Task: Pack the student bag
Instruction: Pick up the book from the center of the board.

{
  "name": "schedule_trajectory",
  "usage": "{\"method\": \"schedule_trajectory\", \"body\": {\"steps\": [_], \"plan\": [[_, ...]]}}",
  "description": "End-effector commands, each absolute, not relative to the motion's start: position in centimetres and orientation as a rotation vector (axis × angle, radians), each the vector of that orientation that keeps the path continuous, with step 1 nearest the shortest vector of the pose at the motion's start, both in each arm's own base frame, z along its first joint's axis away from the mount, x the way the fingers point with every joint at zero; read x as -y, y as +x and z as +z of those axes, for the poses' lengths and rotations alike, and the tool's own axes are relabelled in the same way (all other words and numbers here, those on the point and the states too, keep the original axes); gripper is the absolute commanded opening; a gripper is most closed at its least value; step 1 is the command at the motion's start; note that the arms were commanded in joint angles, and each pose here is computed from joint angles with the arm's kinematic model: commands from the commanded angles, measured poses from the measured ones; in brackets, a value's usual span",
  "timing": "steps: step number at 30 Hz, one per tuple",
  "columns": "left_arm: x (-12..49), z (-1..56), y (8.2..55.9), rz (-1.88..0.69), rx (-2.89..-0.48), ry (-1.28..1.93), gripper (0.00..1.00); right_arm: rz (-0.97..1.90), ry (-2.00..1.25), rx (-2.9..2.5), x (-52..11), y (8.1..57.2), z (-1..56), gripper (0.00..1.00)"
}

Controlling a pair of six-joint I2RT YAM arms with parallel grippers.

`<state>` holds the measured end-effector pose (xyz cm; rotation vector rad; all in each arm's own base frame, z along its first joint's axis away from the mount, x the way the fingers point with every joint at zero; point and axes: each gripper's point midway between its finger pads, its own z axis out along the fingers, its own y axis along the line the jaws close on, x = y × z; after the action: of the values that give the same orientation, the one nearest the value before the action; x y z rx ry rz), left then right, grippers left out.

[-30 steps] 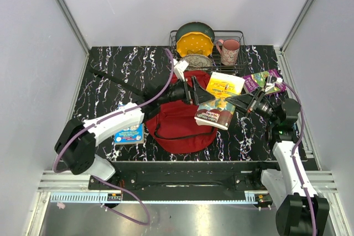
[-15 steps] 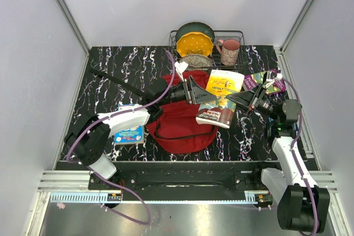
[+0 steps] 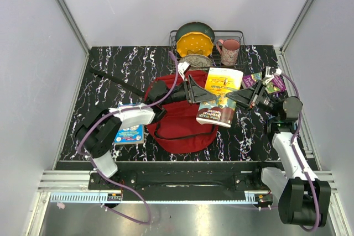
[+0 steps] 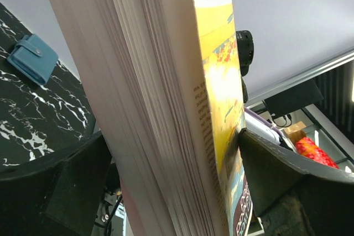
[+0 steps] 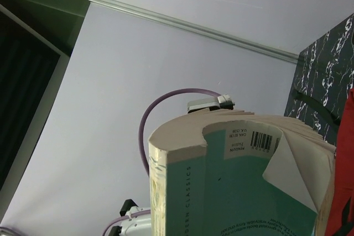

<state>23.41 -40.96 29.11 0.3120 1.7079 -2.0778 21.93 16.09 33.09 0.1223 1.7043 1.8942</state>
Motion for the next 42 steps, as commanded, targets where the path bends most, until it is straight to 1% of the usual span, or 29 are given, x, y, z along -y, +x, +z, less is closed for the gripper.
{"method": "schedule_trajectory", "body": {"steps": [1,4,10,15,19,20,22,23,24,26,27,29,30,31,32,33,34,35,36,38,42], "plan": [[40.9,30.9,21.6,-2.204,-1.597,0.426,0.93,1.859,-0.03,-1.546,-16.2,21.3,37.9,0.0],[41.0,30.8,21.5,-2.223,-1.594,0.431,0.91,1.865,-0.03,-1.543,-16.3,21.4,37.8,0.0],[41.4,29.7,22.0,-2.199,-1.647,0.419,0.99,1.892,-0.076,-1.506,-16.4,21.0,38.8,0.0],[41.7,28.4,22.3,-2.147,-1.731,0.414,0.99,1.891,-0.101,-1.493,-16.4,20.9,39.5,0.0],[41.5,29.1,22.1,-2.148,-1.713,0.43,0.99,1.896,-0.082,-1.506,-16.4,21.3,38.9,0.0],[41.5,29.2,22.0,-2.148,-1.71,0.434,0.91,1.9,-0.078,-1.511,-16.4,21.3,38.7,0.0],[41.4,29.5,22.0,-2.137,-1.707,0.434,0.78,1.903,-0.057,-1.52,-16.4,21.4,38.1,0.0],[41.4,29.4,22.2,-2.123,-1.711,0.415,0.66,1.906,-0.047,-1.526,-16.4,21.4,37.8,0.0],[41.4,28.9,22.4,-2.105,-1.746,0.399,0.58,1.909,-0.02,-1.537,-16.4,21.6,37.2,0.01],[41.2,28.9,22.7,-2.042,-1.751,0.399,0.49,1.908,-0.006,-1.549,-16.4,21.4,36.6,0.02],[41.2,28.0,22.9,-2.007,-1.814,0.374,0.38,1.902,0.014,-1.567,-16.4,21.7,36.2,0.02],[40.7,28.3,23.3,-1.911,-1.806,0.378,0.27,1.881,0.02,-1.582,-16.4,21.6,35.9,0.04],[40.5,27.1,23.6,-1.855,-1.89,0.346,0.18,1.858,0.056,-1.625,-16.4,22.1,34.9,0.09],[40.0,28.0,23.6,-1.788,-1.856,0.385,0.13,1.832,0.058,-1.637,-16.4,22.1,34.7,0.14],[39.6,28.0,24.5,-1.714,-1.867,0.348,0.09,1.822,0.162,-1.707,-16.3,22.8,33.8,0.19],[39.0,26.4,24.6,-1.634,-1.968,0.314,0.06,1.742,0.123,-1.715,-16.2,23.1,33.2,0.39],[38.4,27.8,25.0,-1.565,-1.932,0.339,0.0,1.7,0.123,-1.725,-16.1,23.0,33.1,0.48],[37.9,27.7,25.8,-1.49,-1.943,0.298,0.0,1.669,0.197,-1.775,-15.9,23.4,32.5,0.56],[37.3,27.3,25.8,-1.448,-1.974,0.285,0.0,1.612,0.156,-1.777,-15.8,23.5,32.3,0.66],[36.7,28.8,26.0,-1.421,-1.93,0.273,0.0,1.608,0.143,-1.783,-15.9,23.1,32.3,0.75],[36.7,30.5,25.8,-1.458,-1.882,0.269,0.0,1.659,0.104,-1.77,-16.6,22.3,32.2,0.83]]}}
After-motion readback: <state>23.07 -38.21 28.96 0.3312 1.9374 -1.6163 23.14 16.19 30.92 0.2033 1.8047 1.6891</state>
